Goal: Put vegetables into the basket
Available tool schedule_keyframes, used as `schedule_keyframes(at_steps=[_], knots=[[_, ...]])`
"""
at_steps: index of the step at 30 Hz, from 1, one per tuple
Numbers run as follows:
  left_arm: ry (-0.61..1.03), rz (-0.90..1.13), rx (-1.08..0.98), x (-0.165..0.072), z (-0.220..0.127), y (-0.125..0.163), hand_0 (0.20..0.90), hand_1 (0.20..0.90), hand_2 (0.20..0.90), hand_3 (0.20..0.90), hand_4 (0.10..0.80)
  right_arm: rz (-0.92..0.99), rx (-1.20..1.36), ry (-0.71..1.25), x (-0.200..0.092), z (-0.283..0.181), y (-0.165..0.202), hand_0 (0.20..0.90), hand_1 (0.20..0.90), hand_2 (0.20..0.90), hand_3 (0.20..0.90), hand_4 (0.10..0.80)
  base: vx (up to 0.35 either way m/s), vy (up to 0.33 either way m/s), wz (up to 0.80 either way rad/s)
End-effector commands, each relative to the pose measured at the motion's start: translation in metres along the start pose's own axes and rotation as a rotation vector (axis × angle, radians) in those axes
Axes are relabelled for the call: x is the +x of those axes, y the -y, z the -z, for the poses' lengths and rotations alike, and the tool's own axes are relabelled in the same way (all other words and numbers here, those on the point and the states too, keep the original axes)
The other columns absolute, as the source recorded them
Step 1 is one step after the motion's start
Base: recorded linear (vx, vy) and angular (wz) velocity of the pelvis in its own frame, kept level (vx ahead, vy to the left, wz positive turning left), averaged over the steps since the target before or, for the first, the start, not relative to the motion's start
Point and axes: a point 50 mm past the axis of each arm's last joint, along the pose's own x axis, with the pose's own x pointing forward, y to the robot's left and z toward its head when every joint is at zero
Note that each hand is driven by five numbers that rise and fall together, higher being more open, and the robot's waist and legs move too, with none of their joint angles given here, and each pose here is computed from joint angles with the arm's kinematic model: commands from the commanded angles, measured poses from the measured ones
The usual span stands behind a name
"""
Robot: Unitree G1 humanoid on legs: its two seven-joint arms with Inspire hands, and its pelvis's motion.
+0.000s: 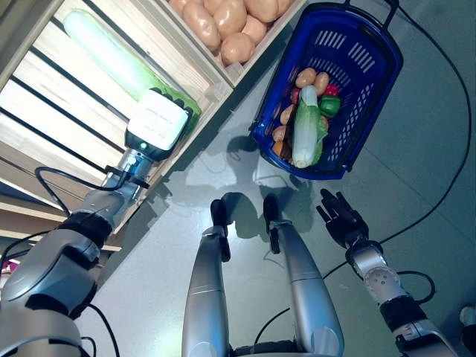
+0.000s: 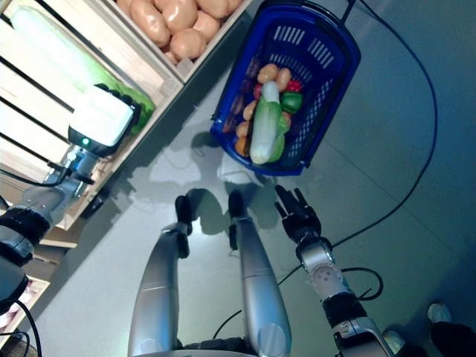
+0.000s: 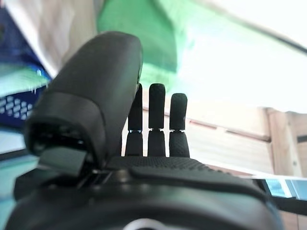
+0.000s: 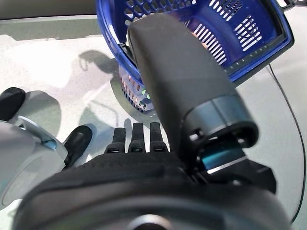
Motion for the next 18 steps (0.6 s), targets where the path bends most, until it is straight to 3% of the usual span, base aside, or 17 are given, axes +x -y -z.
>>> schedule_keyframes(at_steps=[1, 9, 16, 17, 18], knots=[[-0.030, -0.306, 0.116, 0.027, 0.040, -0.054, 0.300, 0.300, 0.300, 0.300, 0.400, -0.037, -0.058, 0.055, -0.014, -0.015, -0.001, 0.900, 0.900, 0.900, 0.900, 0.800, 0.000, 0.000, 0.00], [0.032, -0.422, 0.140, 0.029, 0.042, -0.080, 0.300, 0.300, 0.300, 0.300, 0.400, -0.036, -0.059, 0.055, -0.021, -0.016, 0.007, 0.900, 0.900, 0.900, 0.900, 0.800, 0.000, 0.000, 0.00], [0.060, -0.380, 0.139, 0.031, 0.038, -0.083, 0.300, 0.300, 0.300, 0.300, 0.400, -0.048, -0.068, 0.052, -0.024, -0.015, 0.007, 0.900, 0.900, 0.900, 0.900, 0.800, 0.000, 0.000, 0.00], [0.061, -0.368, 0.141, 0.031, 0.037, -0.082, 0.559, 0.559, 0.559, 0.559, 0.573, -0.048, -0.070, 0.050, -0.024, -0.015, 0.007, 0.900, 0.900, 0.900, 0.900, 0.800, 0.000, 0.000, 0.00], [0.059, -0.349, 0.136, 0.031, 0.037, -0.081, 0.900, 0.900, 0.900, 0.900, 0.800, -0.046, -0.068, 0.052, -0.024, -0.015, 0.007, 0.900, 0.900, 0.900, 0.900, 0.800, 0.000, 0.000, 0.00]])
